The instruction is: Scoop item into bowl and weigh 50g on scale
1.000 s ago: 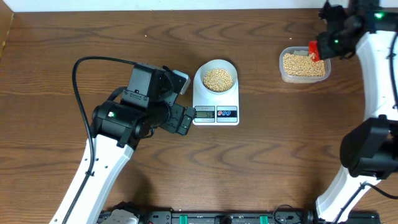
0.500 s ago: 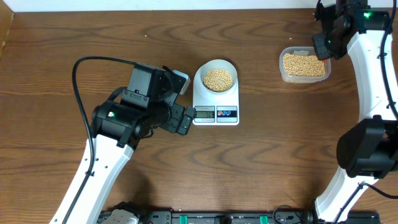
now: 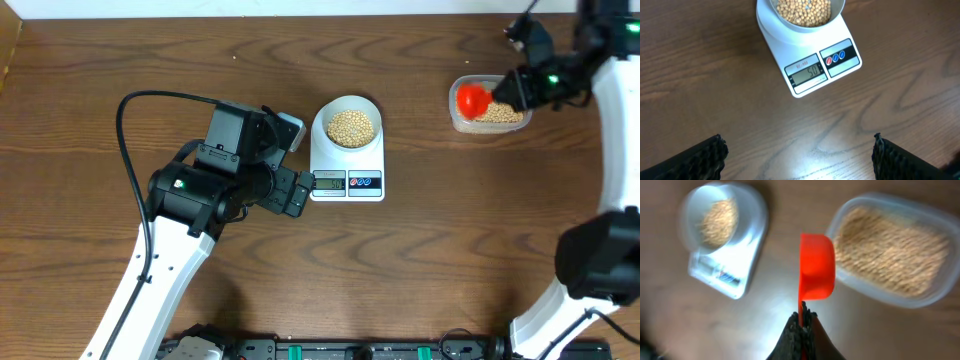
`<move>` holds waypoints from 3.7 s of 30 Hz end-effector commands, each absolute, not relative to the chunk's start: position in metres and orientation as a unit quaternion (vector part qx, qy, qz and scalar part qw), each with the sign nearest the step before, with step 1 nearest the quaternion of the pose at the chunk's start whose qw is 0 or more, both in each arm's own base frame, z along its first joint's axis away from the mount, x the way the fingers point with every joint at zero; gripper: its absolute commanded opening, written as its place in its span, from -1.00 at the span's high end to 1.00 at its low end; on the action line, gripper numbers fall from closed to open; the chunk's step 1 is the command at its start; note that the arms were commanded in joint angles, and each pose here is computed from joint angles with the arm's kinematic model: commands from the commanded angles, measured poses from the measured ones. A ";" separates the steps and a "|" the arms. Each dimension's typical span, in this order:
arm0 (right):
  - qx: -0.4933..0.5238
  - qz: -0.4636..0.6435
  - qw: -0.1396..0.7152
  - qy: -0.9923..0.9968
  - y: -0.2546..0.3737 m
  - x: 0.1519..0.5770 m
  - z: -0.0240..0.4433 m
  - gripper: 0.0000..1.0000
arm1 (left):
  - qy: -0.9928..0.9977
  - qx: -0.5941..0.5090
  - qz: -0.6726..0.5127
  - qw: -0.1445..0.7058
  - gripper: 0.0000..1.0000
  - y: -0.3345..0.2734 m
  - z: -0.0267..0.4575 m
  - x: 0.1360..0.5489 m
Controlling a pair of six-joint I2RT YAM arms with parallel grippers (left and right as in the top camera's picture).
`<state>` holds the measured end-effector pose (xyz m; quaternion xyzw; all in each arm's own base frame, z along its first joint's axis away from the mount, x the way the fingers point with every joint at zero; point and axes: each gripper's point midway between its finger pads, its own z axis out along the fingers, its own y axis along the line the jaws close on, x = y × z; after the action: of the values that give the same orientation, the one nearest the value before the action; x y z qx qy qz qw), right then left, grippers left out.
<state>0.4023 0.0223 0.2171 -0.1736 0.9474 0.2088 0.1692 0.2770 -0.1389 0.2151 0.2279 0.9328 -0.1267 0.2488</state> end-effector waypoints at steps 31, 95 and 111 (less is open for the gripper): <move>0.046 0.305 -0.032 0.951 -0.022 0.283 0.055 0.97 | 0.933 0.232 -0.130 0.243 -0.89 -0.139 0.213 0.276; -0.020 0.096 0.328 0.940 -0.003 0.338 0.311 -0.98 | 0.933 0.232 -0.130 0.243 -0.89 -0.139 0.213 0.276; -0.143 0.028 0.531 0.835 0.012 0.315 0.284 -0.99 | 0.933 0.232 -0.130 0.243 -0.89 -0.139 0.213 0.276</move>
<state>0.3282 0.0054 0.3031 -0.1273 0.8430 0.0284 0.5218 0.2768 -0.1388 0.2145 0.2279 0.9330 -0.1266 0.2480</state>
